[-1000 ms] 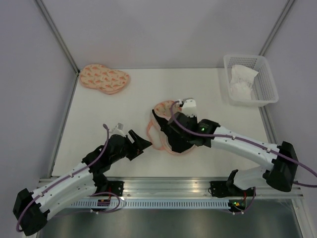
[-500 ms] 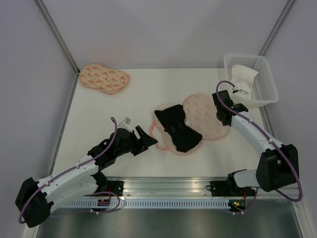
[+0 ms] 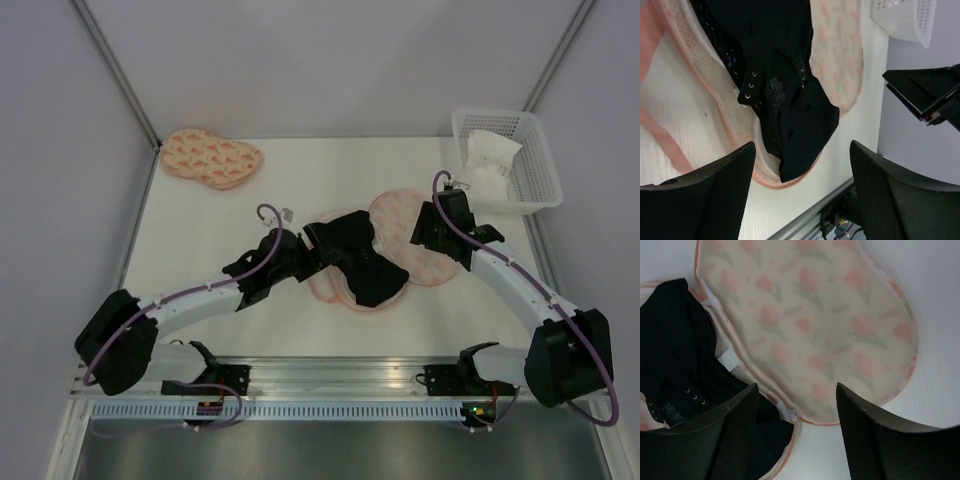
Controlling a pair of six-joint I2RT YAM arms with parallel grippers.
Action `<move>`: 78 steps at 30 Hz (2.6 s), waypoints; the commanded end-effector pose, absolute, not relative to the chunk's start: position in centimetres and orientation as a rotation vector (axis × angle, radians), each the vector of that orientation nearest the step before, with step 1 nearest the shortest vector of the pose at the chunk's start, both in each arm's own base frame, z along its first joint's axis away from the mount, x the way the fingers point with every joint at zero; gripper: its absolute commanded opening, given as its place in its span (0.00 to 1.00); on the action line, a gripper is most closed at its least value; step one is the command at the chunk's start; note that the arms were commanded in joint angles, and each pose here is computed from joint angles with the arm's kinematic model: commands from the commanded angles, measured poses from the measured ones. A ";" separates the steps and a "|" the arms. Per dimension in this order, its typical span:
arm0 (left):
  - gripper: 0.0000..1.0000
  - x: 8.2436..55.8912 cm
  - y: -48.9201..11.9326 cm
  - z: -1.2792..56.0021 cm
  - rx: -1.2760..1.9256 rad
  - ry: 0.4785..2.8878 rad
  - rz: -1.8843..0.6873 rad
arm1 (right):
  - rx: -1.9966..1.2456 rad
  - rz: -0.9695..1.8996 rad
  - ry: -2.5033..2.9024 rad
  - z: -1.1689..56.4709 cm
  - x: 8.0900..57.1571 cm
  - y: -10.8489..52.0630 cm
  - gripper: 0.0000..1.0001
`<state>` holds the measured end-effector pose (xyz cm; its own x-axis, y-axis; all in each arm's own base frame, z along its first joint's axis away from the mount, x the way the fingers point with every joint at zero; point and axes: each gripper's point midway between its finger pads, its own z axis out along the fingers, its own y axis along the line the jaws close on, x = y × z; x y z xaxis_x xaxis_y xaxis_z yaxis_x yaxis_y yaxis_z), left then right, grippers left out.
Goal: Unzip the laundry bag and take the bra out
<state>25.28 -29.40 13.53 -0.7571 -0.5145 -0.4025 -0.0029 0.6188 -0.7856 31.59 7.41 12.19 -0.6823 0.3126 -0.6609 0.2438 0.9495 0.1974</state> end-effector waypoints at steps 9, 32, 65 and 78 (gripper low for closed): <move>0.79 28.6 -33.4 11.7 -0.428 2.259 -1.088 | 0.285 0.315 2.431 8.5 30.8 10.6 0.69; 0.75 30.0 -36.1 7.6 -0.478 2.394 -1.062 | 0.259 0.326 2.494 5.2 29.9 10.9 0.68; 0.02 30.9 -39.0 9.9 -0.377 2.300 -1.266 | 0.255 0.423 2.453 6.5 28.3 11.5 0.38; 0.02 30.8 -41.1 20.5 -0.136 2.112 -1.477 | 0.418 0.351 2.171 16.1 27.6 8.1 0.77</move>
